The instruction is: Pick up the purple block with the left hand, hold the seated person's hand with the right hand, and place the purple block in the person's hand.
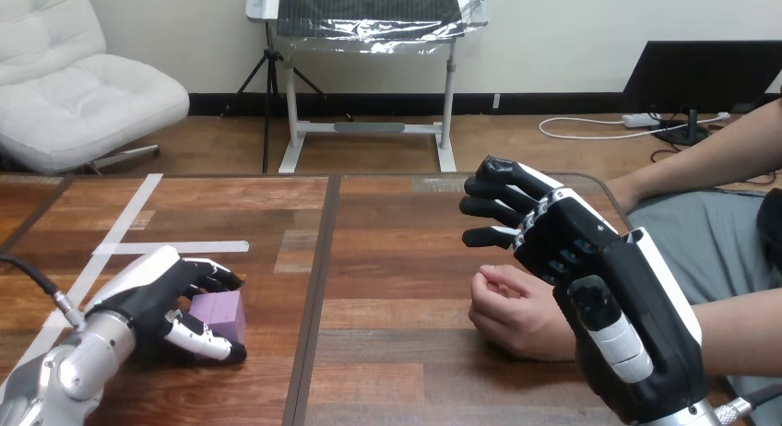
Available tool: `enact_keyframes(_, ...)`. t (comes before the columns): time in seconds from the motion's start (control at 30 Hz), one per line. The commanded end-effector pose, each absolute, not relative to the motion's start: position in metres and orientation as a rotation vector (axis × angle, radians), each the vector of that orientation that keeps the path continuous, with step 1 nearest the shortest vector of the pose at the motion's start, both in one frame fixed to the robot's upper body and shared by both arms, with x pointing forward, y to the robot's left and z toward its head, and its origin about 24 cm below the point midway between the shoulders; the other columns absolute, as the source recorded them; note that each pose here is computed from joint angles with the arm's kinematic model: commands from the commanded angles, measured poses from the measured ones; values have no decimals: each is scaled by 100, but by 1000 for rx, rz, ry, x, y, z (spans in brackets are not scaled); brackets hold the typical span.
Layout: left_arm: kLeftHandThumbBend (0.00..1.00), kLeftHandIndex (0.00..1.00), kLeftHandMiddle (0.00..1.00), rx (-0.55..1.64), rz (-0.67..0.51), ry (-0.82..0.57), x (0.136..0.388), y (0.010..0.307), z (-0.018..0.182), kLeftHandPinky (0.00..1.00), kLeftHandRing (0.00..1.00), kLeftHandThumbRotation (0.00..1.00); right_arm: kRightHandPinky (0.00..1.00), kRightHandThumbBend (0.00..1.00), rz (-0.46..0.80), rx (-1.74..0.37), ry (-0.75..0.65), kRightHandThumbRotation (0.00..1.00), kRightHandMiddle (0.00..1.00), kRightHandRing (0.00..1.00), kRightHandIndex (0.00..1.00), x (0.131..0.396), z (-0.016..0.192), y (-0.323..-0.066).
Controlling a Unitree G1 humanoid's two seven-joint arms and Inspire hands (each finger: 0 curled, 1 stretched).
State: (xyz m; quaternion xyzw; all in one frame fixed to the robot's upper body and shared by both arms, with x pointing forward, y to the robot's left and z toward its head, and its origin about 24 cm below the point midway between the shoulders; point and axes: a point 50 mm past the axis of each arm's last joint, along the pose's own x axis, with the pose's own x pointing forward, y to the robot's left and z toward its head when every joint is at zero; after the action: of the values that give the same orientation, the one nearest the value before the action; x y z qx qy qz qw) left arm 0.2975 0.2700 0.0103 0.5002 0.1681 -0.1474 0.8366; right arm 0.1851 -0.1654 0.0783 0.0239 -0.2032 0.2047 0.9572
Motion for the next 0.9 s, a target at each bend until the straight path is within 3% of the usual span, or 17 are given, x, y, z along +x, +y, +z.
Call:
enact_keyframes(0.0, 71, 68, 71, 1121, -271, 261, 316, 266, 36, 66, 70, 0, 72, 95, 419, 34, -511, 79, 82, 81, 83, 193, 96, -163)
enact_keyframes(0.23, 68, 64, 66, 1112, -238, 264, 317, 266, 36, 62, 64, 0, 72, 94, 419, 33, -512, 79, 82, 81, 83, 193, 96, -163)
enact_keyframes(0.57, 64, 57, 57, 1109, -216, 248, 316, 266, 36, 45, 51, 0, 73, 93, 421, 28, -519, 80, 83, 82, 83, 193, 96, -162)
enact_keyframes(0.87, 64, 54, 52, 1110, -213, 251, 316, 267, 36, 39, 46, 0, 73, 94, 421, 36, -513, 80, 83, 82, 83, 193, 96, -163)
